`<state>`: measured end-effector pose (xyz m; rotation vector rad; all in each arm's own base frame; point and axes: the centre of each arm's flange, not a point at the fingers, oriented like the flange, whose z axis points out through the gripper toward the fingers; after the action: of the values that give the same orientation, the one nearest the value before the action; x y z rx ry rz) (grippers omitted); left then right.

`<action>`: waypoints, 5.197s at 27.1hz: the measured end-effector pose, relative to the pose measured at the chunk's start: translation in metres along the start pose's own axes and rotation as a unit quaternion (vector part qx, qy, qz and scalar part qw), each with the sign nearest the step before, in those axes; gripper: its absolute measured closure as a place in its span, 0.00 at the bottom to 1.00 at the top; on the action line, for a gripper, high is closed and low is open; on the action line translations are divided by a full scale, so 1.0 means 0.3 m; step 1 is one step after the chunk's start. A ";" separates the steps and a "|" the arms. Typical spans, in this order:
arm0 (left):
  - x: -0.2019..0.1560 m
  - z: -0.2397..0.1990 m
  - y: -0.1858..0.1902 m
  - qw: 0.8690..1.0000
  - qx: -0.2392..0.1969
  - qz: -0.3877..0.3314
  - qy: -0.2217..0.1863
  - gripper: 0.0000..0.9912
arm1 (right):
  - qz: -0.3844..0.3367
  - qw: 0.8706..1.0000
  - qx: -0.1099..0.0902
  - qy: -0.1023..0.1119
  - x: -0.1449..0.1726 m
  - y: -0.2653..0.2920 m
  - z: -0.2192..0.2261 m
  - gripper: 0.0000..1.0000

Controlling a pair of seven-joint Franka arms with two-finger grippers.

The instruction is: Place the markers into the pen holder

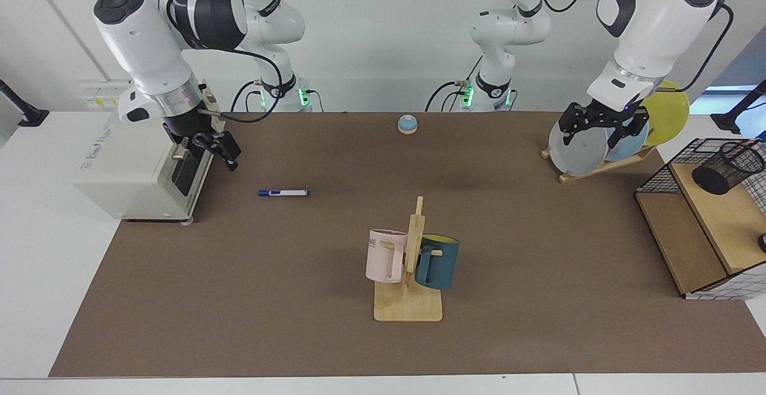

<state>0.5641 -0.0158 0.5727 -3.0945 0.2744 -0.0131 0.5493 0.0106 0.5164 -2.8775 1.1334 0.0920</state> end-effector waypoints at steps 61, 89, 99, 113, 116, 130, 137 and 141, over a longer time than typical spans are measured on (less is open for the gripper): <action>-0.010 -0.003 0.057 0.901 -0.004 0.434 -0.009 0.00 | 0.276 0.952 -0.035 -0.129 -0.026 0.194 0.787 0.48; 0.015 -0.016 0.150 0.814 -0.006 0.580 0.020 0.00 | 0.196 0.949 -0.015 -0.247 -0.062 0.022 0.412 0.83; 0.016 -0.021 0.284 0.776 -0.009 0.630 0.018 0.00 | 0.218 0.910 0.066 -0.345 -0.207 -0.172 0.176 0.83; -0.020 -0.091 0.494 0.792 -0.018 0.610 0.002 0.00 | 0.347 0.860 0.129 -0.350 -0.643 -0.606 0.002 0.83; -0.034 -0.145 0.519 0.801 -0.004 0.598 -0.008 0.00 | 0.386 0.844 0.139 -0.346 -0.695 -0.650 0.001 0.83; -0.079 -0.221 0.701 0.810 0.062 0.582 -0.026 0.00 | 0.410 0.834 0.146 -0.339 -0.791 -0.730 0.065 0.83; -0.048 -0.190 0.732 0.806 0.057 0.589 -0.013 0.00 | 0.414 0.832 0.144 -0.339 -0.783 -0.728 0.069 0.83; -0.042 -0.171 0.778 0.799 0.053 0.599 -0.009 0.00 | 0.417 0.831 0.143 -0.339 -0.785 -0.729 0.069 0.83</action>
<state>0.5102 -0.2450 0.6158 -2.2324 2.0050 0.0337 0.5257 0.3318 0.5178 -1.6395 1.8591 0.8045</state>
